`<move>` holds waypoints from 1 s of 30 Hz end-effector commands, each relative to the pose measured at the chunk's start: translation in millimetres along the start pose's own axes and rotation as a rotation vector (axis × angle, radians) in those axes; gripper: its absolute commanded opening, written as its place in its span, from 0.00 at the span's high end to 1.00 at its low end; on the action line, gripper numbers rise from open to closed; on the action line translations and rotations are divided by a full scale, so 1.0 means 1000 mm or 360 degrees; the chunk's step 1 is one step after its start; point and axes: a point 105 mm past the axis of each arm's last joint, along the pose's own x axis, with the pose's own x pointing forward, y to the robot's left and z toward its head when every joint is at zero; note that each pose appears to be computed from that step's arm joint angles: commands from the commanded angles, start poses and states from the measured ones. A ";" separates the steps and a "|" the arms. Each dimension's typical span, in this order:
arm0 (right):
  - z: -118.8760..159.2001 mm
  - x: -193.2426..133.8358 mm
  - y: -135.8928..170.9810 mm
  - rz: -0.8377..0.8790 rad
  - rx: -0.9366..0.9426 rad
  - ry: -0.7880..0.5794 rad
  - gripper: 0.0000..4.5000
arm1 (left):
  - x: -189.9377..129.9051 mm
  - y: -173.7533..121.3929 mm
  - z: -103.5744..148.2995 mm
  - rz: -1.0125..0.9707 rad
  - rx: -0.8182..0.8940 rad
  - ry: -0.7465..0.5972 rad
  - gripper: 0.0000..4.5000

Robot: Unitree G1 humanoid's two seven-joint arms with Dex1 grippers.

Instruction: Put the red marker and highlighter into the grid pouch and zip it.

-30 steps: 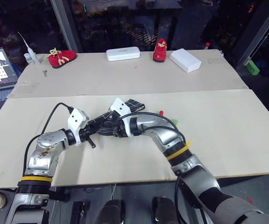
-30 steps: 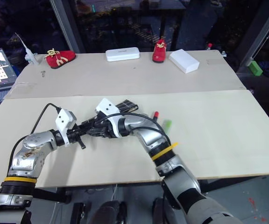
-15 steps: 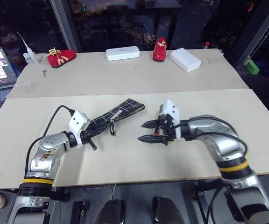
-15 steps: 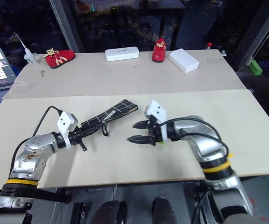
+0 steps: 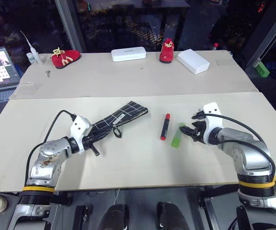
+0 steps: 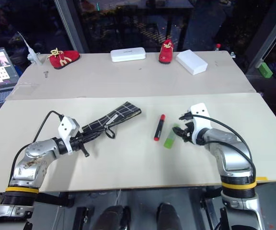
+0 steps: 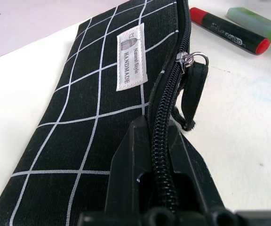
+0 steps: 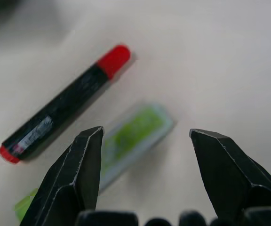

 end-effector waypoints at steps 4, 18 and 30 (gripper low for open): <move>0.008 -0.008 -0.008 -0.0178 0.0126 -0.0012 0.27 | 0.004 0.002 0.010 0.0013 0.0038 -0.0078 1.00; 0.005 0.004 0.016 -0.0117 0.0306 0.0042 0.27 | 0.007 -0.005 0.003 0.0024 -0.0003 -0.0091 1.00; -0.001 0.015 0.031 -0.0082 0.0242 0.0108 0.27 | 0.007 -0.003 0.002 0.0050 -0.0010 -0.0101 1.00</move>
